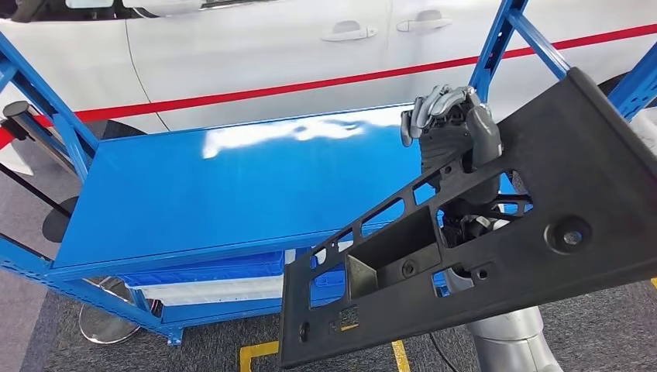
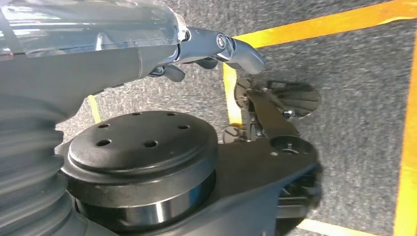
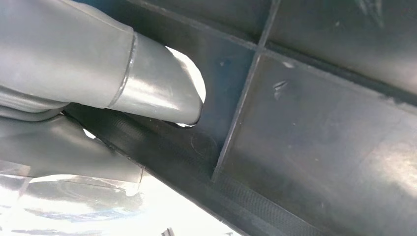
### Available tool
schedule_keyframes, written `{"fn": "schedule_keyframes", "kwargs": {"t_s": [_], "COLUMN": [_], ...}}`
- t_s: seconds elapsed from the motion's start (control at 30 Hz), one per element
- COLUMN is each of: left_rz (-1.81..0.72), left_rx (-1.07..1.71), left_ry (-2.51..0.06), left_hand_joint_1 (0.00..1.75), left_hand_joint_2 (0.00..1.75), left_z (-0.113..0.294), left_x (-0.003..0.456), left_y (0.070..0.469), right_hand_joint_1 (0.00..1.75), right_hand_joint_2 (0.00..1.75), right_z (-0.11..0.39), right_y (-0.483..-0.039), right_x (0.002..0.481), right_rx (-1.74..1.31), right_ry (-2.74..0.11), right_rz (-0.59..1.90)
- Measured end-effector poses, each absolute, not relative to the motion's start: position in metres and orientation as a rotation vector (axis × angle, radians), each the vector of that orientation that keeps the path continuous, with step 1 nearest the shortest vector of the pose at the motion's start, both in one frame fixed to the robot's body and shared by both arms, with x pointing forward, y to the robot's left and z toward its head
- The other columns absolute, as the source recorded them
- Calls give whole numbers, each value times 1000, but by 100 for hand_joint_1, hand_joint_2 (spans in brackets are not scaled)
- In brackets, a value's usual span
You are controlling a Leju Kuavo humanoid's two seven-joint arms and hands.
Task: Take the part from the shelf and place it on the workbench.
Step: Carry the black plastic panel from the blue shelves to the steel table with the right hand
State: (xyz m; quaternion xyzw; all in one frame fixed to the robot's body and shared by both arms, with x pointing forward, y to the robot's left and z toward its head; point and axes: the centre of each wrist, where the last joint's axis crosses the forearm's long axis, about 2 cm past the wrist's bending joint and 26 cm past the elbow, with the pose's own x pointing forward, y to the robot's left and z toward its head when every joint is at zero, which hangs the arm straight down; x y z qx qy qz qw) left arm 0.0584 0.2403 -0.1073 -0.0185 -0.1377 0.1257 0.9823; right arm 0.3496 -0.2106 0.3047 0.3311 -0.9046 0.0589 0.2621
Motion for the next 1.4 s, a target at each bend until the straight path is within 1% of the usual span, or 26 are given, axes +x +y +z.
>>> {"fn": "schedule_keyframes", "kwargs": {"t_s": [0.2,0.87,1.4], "left_rz": [253,254,262], "left_rx": [-36,-21,-15], "left_ry": [-288,-285,-290], "left_hand_joint_1": [0,0,0], "left_hand_joint_2": [175,175,175], "left_z": [-107,-107,-107], "left_x": [58,60,60], "left_y": [240,240,240], "right_hand_joint_1": [175,175,175], "right_hand_joint_2": [0,0,0], "right_z": [301,314,312], "right_y": [-211,-209,-209], "right_x": [350,359,362], "right_rx": [892,875,869], "right_ry": [-2445,-2455,-2445], "right_rz": [156,161,161]}}
